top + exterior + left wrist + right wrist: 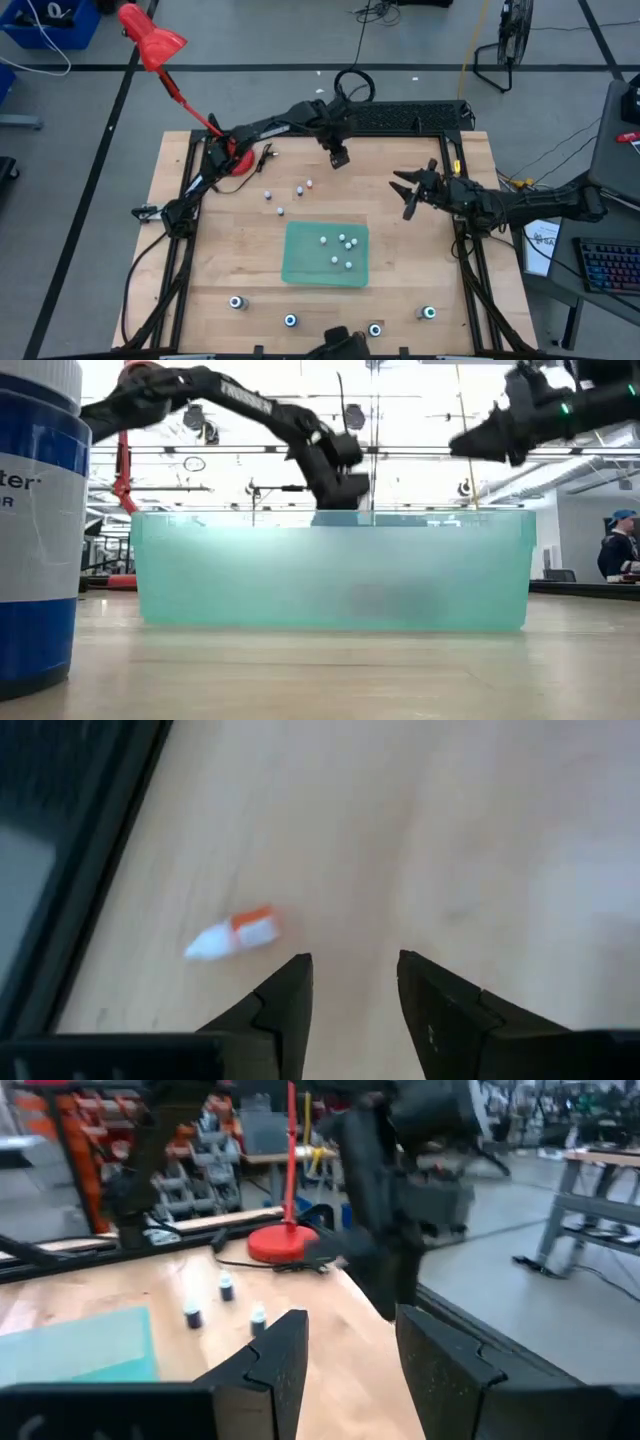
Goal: Pick & Place food coloring
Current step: Put the small orange food coloring bottle into the green bin
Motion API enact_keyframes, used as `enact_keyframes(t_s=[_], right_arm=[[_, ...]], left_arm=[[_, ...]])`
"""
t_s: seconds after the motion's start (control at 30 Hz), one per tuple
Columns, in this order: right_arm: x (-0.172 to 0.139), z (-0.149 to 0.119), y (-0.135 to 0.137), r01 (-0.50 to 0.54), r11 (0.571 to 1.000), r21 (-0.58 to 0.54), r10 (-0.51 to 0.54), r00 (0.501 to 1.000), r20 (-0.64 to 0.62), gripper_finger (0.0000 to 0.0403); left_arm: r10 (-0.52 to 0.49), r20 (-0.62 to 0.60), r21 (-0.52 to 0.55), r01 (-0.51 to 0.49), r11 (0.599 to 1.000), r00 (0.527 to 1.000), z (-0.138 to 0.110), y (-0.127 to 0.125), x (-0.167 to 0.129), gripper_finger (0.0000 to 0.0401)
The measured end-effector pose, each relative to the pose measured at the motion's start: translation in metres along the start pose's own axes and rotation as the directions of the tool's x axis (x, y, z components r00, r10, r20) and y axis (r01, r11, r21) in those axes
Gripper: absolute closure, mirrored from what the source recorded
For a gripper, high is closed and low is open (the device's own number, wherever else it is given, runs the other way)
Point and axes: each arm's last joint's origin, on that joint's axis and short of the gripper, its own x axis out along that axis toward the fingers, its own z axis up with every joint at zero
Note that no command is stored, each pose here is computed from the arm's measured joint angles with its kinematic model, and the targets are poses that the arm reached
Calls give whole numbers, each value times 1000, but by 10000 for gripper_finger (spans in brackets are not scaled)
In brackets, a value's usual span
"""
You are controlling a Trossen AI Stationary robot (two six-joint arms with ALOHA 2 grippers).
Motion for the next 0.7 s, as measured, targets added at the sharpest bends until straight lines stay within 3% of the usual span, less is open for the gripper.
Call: enact_keyframes(t_s=[0.17, 0.3, 0.53, 0.7], right_arm=[[27, 53, 2, 71, 989, -132, -95, 978, -187, 261], [67, 89, -7, 93, 978, -185, -156, 918, -365, 261], [151, 114, -50, 44, 995, -91, -95, 728, -679, 261], [204, 101, -79, 89, 995, -54, -96, 582, -807, 261]], left_arm=[[-142, 146, 116, 126, 985, 979, 17, -32, -68, 252], [-256, 184, 208, 217, 954, 949, 15, -54, -117, 252], [-407, 208, 327, 329, 886, 889, -12, -83, -176, 252], [-437, 270, 403, 312, 860, 858, -46, -95, -190, 252]])
